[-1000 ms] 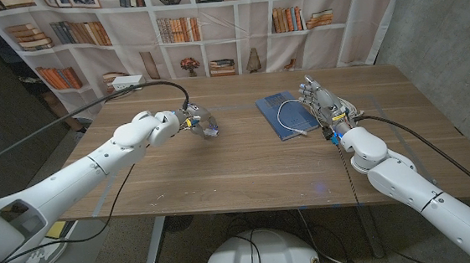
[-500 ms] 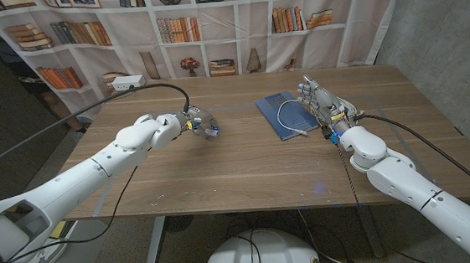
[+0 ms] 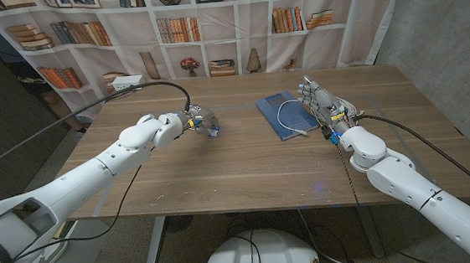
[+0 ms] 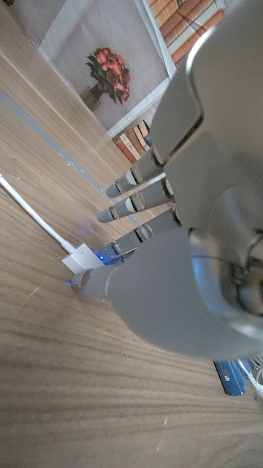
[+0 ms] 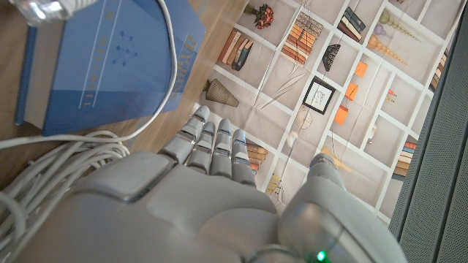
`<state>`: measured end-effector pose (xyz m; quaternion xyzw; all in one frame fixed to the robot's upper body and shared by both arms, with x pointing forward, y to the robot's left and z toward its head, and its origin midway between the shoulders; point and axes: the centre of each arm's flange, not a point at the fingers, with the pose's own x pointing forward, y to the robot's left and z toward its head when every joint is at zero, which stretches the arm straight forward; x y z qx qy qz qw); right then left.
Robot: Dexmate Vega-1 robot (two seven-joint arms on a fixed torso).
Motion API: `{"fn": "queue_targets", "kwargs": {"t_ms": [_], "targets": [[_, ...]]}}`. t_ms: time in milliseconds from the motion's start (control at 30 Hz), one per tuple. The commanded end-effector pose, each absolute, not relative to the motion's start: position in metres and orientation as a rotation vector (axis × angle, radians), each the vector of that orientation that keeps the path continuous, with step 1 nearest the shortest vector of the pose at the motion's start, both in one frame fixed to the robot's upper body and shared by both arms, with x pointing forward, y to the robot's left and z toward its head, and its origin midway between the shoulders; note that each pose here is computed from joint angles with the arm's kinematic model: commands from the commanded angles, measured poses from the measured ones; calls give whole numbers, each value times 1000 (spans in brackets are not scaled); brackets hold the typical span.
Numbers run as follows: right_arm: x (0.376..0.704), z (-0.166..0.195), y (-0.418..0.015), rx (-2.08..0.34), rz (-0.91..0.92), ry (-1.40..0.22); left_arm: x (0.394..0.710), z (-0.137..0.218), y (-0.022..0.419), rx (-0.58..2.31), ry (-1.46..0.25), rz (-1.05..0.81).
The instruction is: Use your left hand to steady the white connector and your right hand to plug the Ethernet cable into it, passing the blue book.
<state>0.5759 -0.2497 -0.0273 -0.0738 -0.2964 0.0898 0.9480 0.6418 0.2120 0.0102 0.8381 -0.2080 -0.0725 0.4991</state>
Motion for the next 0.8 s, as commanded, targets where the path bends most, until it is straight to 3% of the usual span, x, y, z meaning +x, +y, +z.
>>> {"fn": "queue_targets", "kwargs": {"t_ms": [33, 800], "targets": [[579, -28, -251, -147, 185, -600, 646, 3, 208, 2005, -476, -203], [585, -33, -251, -132, 188, -586, 648, -2, 200, 1994, -451, -247]]}}
